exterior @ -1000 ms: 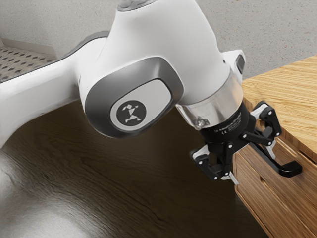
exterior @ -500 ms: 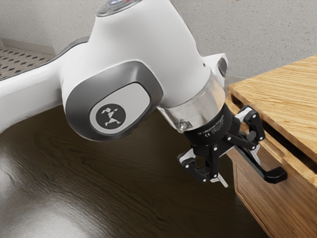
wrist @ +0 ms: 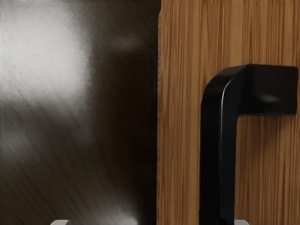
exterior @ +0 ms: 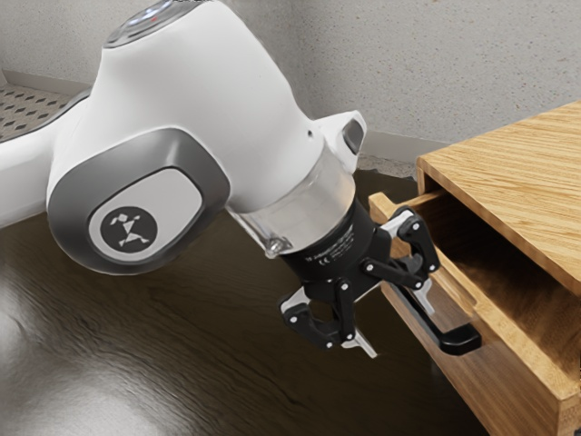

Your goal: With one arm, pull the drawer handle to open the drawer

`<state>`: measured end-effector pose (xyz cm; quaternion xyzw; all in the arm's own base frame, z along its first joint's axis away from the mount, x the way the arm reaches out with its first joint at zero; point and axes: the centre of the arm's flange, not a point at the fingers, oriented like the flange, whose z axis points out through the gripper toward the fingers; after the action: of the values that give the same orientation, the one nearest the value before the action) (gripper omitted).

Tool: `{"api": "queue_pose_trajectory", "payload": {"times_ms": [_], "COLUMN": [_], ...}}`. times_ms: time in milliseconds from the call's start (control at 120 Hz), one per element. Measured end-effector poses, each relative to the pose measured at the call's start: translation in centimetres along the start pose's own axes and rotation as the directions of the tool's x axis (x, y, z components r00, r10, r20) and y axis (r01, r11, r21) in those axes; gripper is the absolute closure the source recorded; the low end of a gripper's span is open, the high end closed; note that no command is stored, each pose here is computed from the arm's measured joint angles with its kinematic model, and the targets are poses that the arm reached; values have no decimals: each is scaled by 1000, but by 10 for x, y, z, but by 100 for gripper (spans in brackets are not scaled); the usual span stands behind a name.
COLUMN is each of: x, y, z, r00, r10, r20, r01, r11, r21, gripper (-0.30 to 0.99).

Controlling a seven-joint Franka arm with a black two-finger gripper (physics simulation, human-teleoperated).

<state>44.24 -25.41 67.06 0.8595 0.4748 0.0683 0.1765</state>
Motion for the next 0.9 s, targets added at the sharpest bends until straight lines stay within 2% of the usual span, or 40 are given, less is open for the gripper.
{"api": "queue_pose_trajectory", "payload": {"times_ms": [900], "x": [2], "y": [-64], "z": [-13], "r00": [999], "r10": [34], "r20": [3], "r01": [-34], "r11": [999], "r21": [-17], "gripper": [28]}}
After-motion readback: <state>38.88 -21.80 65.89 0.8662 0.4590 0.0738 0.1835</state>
